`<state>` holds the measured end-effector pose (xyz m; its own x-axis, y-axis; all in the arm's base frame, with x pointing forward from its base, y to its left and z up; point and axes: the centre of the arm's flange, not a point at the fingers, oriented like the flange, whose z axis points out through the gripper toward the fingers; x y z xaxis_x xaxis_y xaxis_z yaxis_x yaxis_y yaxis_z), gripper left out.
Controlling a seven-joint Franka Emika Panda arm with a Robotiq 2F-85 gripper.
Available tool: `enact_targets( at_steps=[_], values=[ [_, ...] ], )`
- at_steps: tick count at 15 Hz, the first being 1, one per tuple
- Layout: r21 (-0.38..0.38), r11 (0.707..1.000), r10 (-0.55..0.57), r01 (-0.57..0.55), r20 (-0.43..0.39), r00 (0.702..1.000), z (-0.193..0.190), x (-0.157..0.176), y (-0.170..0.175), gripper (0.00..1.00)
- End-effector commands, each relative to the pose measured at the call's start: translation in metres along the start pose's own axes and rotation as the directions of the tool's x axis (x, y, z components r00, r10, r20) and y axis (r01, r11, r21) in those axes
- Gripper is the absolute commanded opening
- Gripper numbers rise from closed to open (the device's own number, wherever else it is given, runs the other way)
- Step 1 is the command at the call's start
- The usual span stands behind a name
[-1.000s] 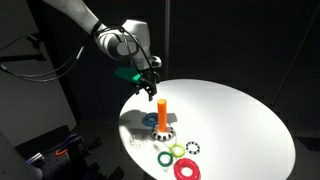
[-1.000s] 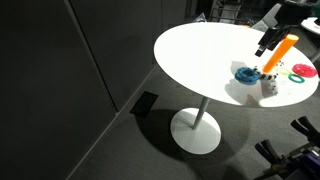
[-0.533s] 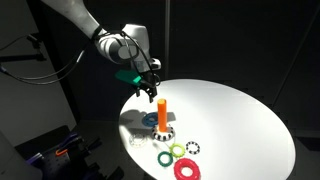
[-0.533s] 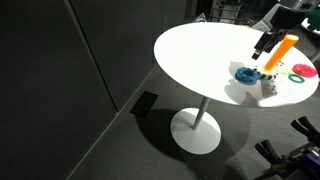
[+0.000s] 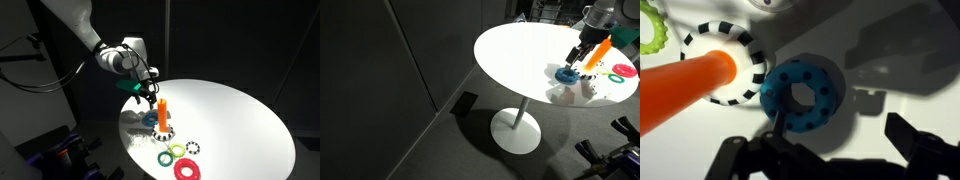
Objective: Put the blue ring on the stack
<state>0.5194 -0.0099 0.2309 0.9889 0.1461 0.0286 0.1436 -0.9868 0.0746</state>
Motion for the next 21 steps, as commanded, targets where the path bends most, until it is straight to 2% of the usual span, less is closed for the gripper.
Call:
enact_targets(
  at_steps=[1,21],
  values=[
    [-0.020,1.000,0.006,-0.006,0.009,1.000,0.016,0.008,-0.002,1.00],
    [0.023,1.000,-0.001,0.001,0.008,1.000,0.056,0.013,0.007,1.00]
  ],
)
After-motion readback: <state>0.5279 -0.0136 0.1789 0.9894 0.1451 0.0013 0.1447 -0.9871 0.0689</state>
